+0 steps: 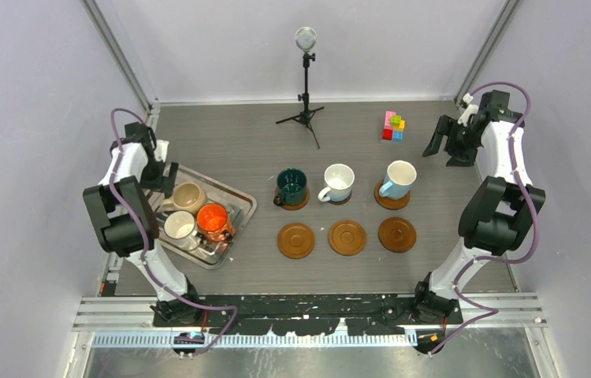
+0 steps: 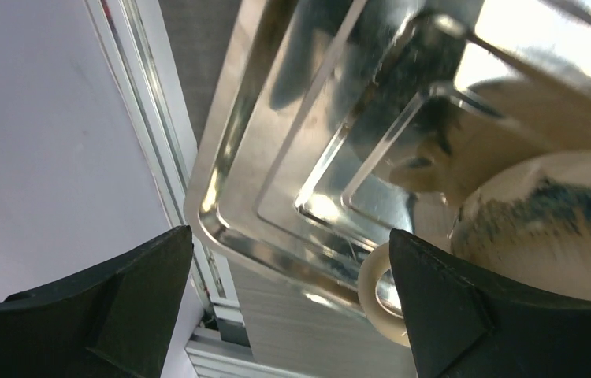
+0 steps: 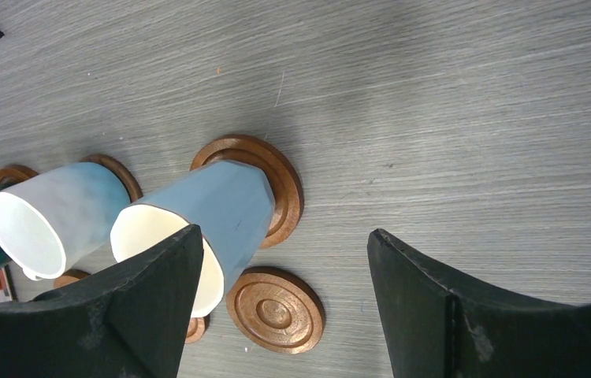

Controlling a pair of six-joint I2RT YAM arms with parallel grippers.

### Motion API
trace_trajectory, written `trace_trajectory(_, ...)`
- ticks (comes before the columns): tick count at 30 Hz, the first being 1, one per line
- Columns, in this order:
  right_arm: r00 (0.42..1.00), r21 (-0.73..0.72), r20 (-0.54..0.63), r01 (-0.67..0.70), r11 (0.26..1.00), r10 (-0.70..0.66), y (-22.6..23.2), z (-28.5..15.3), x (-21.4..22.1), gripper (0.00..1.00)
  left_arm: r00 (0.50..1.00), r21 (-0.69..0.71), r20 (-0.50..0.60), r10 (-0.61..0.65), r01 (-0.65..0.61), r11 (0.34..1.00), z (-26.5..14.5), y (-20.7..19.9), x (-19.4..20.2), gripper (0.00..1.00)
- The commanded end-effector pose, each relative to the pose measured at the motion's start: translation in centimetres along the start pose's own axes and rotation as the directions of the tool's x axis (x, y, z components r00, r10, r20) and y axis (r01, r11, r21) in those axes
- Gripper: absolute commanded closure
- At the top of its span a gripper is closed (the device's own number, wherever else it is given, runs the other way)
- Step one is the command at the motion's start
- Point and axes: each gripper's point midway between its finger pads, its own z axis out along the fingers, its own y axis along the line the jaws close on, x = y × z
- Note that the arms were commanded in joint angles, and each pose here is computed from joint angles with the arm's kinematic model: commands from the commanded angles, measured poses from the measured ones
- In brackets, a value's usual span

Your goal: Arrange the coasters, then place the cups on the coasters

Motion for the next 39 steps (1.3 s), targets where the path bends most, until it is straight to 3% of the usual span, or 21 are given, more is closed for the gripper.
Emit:
trace_trajectory(1, 0.999, -0.006, 0.028, 0.017, 1.0, -0.017, 0.4, -0.3, -1.1, 0.19, 1.0, 0.067, 0.004, 0.012, -0.012, 0.998, -2.7, 0.2, 2.3, 0.03)
trace_trajectory(7, 1.0, -0.02, 0.024, 0.013, 1.0, -0.012, 0.6, 0.0, -1.3, 0.2, 0.999, 0.077, 0.054, -0.003, -0.002, 0.997, -4.5, 3.2, 2.6, 0.0)
trace_trajectory(11, 1.0, -0.026, 0.023, 0.016, 1.0, -0.016, 0.6, 0.0, -1.2, 0.2, 0.981, 0.172, 0.115, 0.158, -0.176, 0.969, -5.3, 2.8, 3.0, 0.01)
trace_trajectory(15, 0.999, -0.025, 0.021, 0.026, 0.999, -0.025, 0.6, -0.1, -1.1, 0.2, 0.895, 0.317, 0.226, 0.385, -0.441, 0.84, -6.0, 0.1, 5.5, 0.14)
trace_trajectory(18, 0.999, -0.022, 0.023, 0.025, 0.999, -0.024, 0.6, -0.1, -1.2, 0.2, 0.826, 0.372, 0.281, 0.489, -0.563, 0.737, -6.2, -1.3, 6.9, 0.22)
trace_trajectory(25, 1.0, -0.021, 0.024, 0.019, 1.0, -0.018, 0.6, -0.2, -1.2, 0.2, 0.763, 0.423, 0.386, 0.518, -0.646, 0.635, -5.7, -2.8, 6.0, 0.38)
trace_trajectory(39, 0.999, -0.004, 0.024, 0.025, 1.0, -0.025, 0.5, -0.7, -1.0, 0.2, 0.708, 0.384, 0.503, 0.497, -0.697, 0.606, -2.9, -4.6, 3.8, 0.39)
